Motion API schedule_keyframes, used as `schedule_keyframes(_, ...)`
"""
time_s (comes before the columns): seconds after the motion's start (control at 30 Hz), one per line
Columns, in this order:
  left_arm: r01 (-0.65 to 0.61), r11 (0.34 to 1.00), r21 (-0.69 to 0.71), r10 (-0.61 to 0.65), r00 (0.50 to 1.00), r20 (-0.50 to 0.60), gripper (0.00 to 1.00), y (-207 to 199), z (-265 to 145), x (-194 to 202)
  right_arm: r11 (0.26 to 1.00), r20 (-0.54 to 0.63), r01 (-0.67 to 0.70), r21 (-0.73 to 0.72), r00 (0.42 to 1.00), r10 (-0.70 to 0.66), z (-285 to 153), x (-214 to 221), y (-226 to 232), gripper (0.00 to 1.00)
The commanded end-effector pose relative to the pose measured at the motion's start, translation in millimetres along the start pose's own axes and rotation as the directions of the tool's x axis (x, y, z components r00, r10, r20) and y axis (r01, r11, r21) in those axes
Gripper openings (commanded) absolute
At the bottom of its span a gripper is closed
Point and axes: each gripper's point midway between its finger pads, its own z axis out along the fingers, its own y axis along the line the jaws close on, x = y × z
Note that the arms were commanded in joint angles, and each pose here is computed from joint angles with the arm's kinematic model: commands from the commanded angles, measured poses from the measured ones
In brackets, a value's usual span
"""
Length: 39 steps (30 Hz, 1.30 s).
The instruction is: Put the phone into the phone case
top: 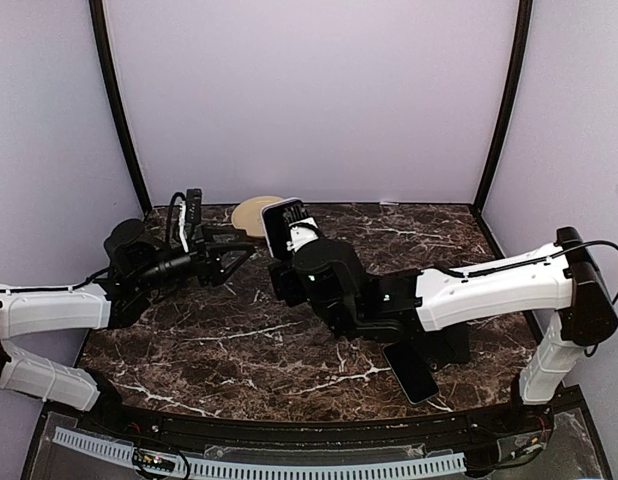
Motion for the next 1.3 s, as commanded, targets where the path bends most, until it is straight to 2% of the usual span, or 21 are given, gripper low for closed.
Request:
schedule_keyframes(0.0, -0.012, 1.000, 0.025, 0.007, 0.986, 0.169, 0.71, -15.3, -0.6, -38.2, 1.000, 0.143, -0.029, 0.005, 0.989, 0.028, -7.7, -40.1, 9.8, 0.37)
schedule_keyframes(0.1, 0.020, 1.000, -0.018, -0.016, 0.984, 0.176, 0.64, -6.7, 2.0, -37.5, 1.000, 0.144, -0.020, -0.010, 0.989, 0.021, -6.8, -38.7, 15.6, 0.37)
schedule_keyframes(0.23, -0.025, 0.999, -0.047, 0.034, 0.979, 0.199, 0.58, -13.3, 4.3, -41.6, 1.000, 0.134, -0.005, -0.020, 0.991, 0.008, -6.1, -37.0, 19.2, 0.37)
schedule_keyframes(0.5, 0.004, 0.998, -0.057, 0.005, 0.989, 0.149, 0.44, -10.9, 19.9, -31.4, 0.998, 0.137, 0.007, -0.056, 0.991, 0.000, -3.7, -38.9, 29.0, 0.36)
schedule_keyframes(0.8, -0.016, 1.000, -0.018, 0.018, 0.992, 0.124, 0.16, -16.5, 24.1, -19.9, 0.995, 0.120, 0.034, -0.093, 0.992, -0.023, -2.4, -33.2, 36.9, 0.36)
schedule_keyframes(0.9, -0.020, 1.000, -0.009, 0.021, 0.992, 0.126, 0.04, -18.5, 23.5, -19.0, 0.994, 0.119, 0.036, -0.102, 0.993, -0.024, -2.4, -32.4, 38.0, 0.36)
schedule_keyframes(0.97, -0.021, 1.000, -0.005, 0.022, 0.992, 0.123, 0.00, -19.3, 23.0, -17.6, 0.994, 0.120, 0.037, -0.106, 0.993, -0.025, -3.6, -32.4, 38.4, 0.36)
schedule_keyframes(1.07, -0.024, 1.000, 0.003, 0.023, 0.993, 0.118, 0.00, -21.4, 22.4, -15.9, 0.994, 0.120, 0.036, -0.107, 0.993, -0.023, -5.3, -32.2, 36.0, 0.37)
schedule_keyframes(1.13, -0.036, 0.999, 0.006, 0.035, 0.993, 0.117, 0.00, -22.4, 21.9, -15.6, 0.993, 0.123, 0.036, -0.116, 0.992, -0.021, -7.3, -33.3, 34.7, 0.43)
schedule_keyframes(1.27, -0.094, 0.996, 0.006, 0.092, 0.987, 0.129, 0.00, -26.3, 18.2, -19.6, 0.979, 0.102, 0.059, -0.194, 0.994, -0.040, -8.4, -30.1, 38.9, 0.87)
